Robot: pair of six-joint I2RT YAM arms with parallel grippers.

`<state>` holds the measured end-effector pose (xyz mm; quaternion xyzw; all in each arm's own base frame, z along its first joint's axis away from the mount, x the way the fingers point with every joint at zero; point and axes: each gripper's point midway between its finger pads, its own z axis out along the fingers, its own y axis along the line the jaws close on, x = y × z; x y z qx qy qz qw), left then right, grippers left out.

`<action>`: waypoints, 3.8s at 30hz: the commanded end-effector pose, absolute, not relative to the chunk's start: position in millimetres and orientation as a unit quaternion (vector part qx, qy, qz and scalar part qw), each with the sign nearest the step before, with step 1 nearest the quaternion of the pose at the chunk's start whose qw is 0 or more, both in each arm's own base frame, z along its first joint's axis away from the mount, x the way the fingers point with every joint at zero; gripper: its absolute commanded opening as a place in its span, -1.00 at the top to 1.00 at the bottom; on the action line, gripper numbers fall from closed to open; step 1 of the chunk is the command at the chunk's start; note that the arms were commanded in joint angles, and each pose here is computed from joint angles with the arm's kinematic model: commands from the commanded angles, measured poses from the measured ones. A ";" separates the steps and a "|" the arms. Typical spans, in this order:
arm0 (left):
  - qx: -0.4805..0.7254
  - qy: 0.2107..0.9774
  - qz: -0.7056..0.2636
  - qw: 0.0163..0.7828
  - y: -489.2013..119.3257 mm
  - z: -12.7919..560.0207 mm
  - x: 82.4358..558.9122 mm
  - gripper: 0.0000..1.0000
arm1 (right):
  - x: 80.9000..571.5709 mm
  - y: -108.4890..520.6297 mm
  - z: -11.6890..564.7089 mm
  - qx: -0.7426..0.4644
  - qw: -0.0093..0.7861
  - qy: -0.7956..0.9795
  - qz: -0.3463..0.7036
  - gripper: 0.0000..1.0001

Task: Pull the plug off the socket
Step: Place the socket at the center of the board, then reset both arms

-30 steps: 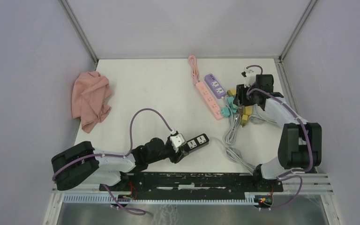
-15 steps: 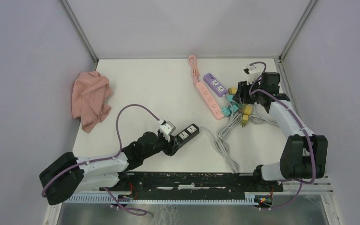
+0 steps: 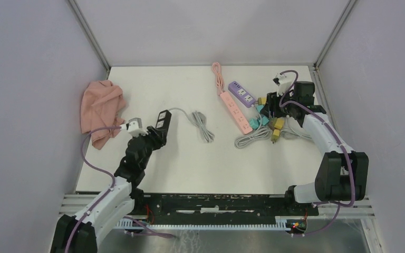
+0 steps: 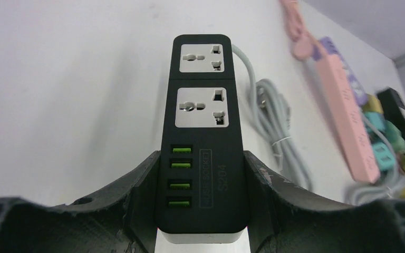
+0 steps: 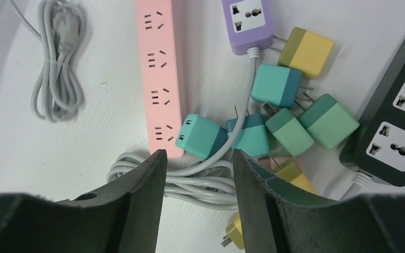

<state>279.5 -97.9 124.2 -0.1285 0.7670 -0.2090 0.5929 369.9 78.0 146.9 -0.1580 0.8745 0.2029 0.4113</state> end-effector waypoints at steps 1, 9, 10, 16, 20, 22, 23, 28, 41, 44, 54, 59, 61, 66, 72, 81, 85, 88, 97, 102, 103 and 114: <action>-0.265 0.741 -0.195 0.585 -58.0 124.2 306.1 0.94 | 373.9 79.5 169.6 -0.168 0.441 0.857 0.204 -0.10; -0.409 0.747 -0.093 0.516 -3.3 81.1 331.2 0.91 | 374.2 79.4 168.6 -0.166 0.440 0.858 0.205 -0.10; -0.419 0.752 -0.073 0.503 0.8 73.1 331.6 0.88 | 374.2 79.3 167.6 -0.166 0.439 0.859 0.205 -0.10; -0.439 0.777 -0.003 0.451 13.1 52.0 330.5 0.29 | 374.1 80.3 167.5 -0.167 0.438 0.859 0.207 -0.10; -0.436 0.789 0.002 0.434 10.2 49.4 332.4 -0.31 | 373.6 80.4 167.7 -0.168 0.437 0.859 0.208 -0.09; -0.436 0.793 0.007 0.426 10.2 51.4 332.0 -0.52 | 373.6 80.6 168.8 -0.170 0.438 0.858 0.208 -0.09; -0.438 0.793 0.010 0.423 11.0 53.4 331.6 -0.63 | 373.3 80.5 169.2 -0.171 0.439 0.857 0.208 -0.09; -0.433 0.804 0.005 0.409 5.8 68.9 328.6 -0.97 | 370.8 83.8 171.5 -0.178 0.436 0.855 0.217 -0.09; -0.277 0.795 -0.216 0.495 -61.4 169.6 316.1 -0.99 | 327.0 115.2 208.3 -0.313 0.418 0.799 0.298 -0.10; -0.158 0.767 -0.325 0.531 -102.5 211.6 303.3 -0.99 | 318.0 116.4 218.0 -0.330 0.416 0.793 0.299 -0.11; -0.012 0.689 -0.450 0.568 -145.6 311.7 258.2 -0.99 | 300.2 100.9 279.1 -0.340 0.458 0.778 0.263 -0.36; 0.007 0.677 -0.454 0.579 -147.0 344.8 249.9 -0.99 | 285.9 98.6 336.1 -0.330 0.487 0.758 0.281 -0.96; 0.009 0.673 -0.453 0.584 -146.1 356.5 247.9 -0.99 | 282.9 97.9 351.5 -0.315 0.494 0.759 0.284 -0.99; 0.023 0.666 -0.438 0.603 -142.9 385.4 243.3 -0.99 | 290.1 87.1 370.4 -0.220 0.497 0.794 0.271 -0.99; 0.023 0.665 -0.399 0.631 -131.5 421.8 242.0 -0.99 | 278.9 91.9 394.4 -0.253 0.520 0.771 0.267 -0.99; 0.039 0.647 -0.389 0.654 -129.1 464.6 236.1 -0.99 | 274.0 96.5 448.7 -0.171 0.559 0.754 0.299 -0.99; 0.049 0.645 -0.388 0.656 -130.2 473.6 231.7 -0.99 | 271.3 94.8 470.5 -0.122 0.572 0.749 0.310 -0.99; 0.053 0.646 -0.386 0.656 -130.0 477.4 230.7 -0.99 | 270.2 93.3 478.3 -0.115 0.580 0.746 0.306 -0.99; 0.071 0.652 -0.382 0.652 -133.1 480.1 232.6 -0.99 | 267.8 84.5 487.3 -0.102 0.593 0.749 0.276 -0.99; 0.075 0.654 -0.382 0.649 -134.6 479.7 237.5 -0.99 | 260.3 83.0 493.2 -0.109 0.601 0.747 0.264 -0.99; 0.076 0.654 -0.382 0.649 -134.9 479.9 238.1 -0.99 | 259.1 83.9 493.4 -0.111 0.600 0.746 0.265 -0.99; 0.085 0.657 -0.371 0.651 -134.4 477.1 243.5 -0.98 | 260.2 82.5 493.4 -0.115 0.599 0.749 0.259 -0.99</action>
